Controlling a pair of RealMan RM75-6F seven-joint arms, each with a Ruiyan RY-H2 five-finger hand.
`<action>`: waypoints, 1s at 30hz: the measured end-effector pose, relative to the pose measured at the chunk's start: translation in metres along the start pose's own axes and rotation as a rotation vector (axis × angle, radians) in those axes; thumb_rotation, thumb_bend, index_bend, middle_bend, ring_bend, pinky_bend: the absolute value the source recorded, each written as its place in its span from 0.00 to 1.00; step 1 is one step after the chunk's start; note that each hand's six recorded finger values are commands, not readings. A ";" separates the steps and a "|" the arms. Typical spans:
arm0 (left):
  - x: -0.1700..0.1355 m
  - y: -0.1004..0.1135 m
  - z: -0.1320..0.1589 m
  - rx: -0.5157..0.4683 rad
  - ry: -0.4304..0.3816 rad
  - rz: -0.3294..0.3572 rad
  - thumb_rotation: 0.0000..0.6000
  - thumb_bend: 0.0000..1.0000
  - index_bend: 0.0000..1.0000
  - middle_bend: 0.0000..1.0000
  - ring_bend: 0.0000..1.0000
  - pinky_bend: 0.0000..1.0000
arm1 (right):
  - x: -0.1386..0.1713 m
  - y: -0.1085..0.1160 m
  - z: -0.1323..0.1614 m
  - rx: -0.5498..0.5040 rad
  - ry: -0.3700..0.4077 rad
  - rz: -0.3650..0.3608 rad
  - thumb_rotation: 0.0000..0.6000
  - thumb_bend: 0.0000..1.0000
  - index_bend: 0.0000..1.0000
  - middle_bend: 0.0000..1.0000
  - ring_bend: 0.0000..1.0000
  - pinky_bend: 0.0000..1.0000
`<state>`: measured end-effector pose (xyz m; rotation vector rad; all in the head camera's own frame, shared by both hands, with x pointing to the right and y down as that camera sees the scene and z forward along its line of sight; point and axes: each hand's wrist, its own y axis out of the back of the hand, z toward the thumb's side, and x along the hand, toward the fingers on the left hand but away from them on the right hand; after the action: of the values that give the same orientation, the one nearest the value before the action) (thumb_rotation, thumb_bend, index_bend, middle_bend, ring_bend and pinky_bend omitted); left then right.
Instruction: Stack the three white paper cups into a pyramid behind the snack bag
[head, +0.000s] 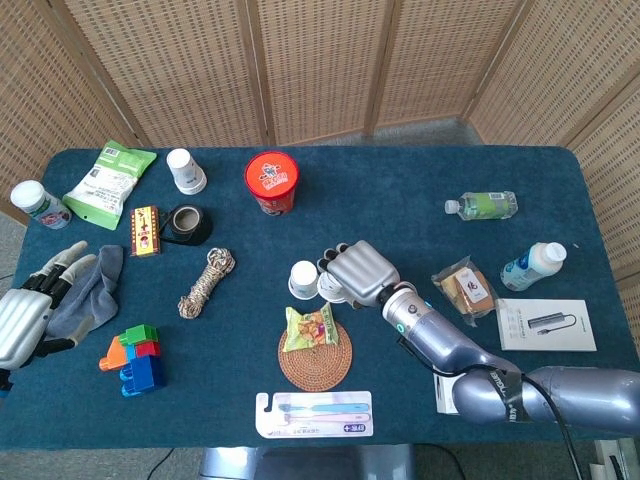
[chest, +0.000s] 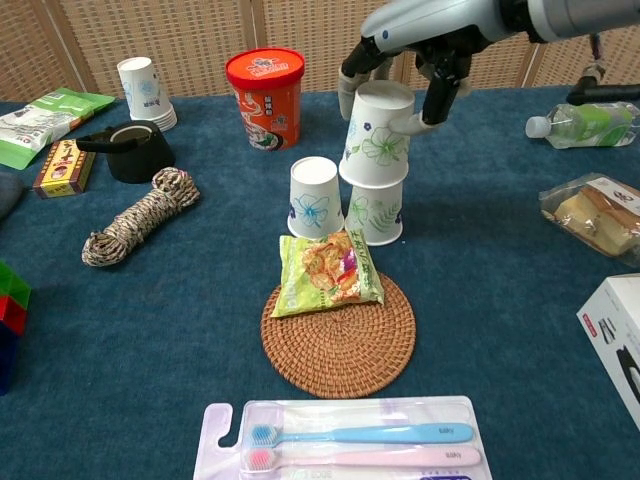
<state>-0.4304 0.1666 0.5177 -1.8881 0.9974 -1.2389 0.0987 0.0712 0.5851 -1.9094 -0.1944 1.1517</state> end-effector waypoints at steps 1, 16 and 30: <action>0.000 0.000 0.000 -0.001 0.001 0.000 1.00 0.45 0.07 0.00 0.00 0.22 | -0.002 0.001 0.002 0.004 0.003 0.001 1.00 0.53 0.32 0.27 0.25 0.73; -0.002 -0.002 -0.010 -0.010 0.027 -0.003 1.00 0.45 0.07 0.00 0.00 0.22 | -0.029 0.004 0.013 0.040 0.005 0.032 1.00 0.54 0.32 0.27 0.25 0.73; -0.001 -0.005 -0.013 -0.014 0.034 -0.009 1.00 0.45 0.07 0.00 0.00 0.22 | -0.038 0.002 0.012 0.047 -0.007 0.050 1.00 0.53 0.32 0.27 0.25 0.71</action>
<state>-0.4420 0.1687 0.5255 -1.8898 1.0188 -1.2768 0.0675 0.0569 0.6058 -1.8788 -0.1229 1.1860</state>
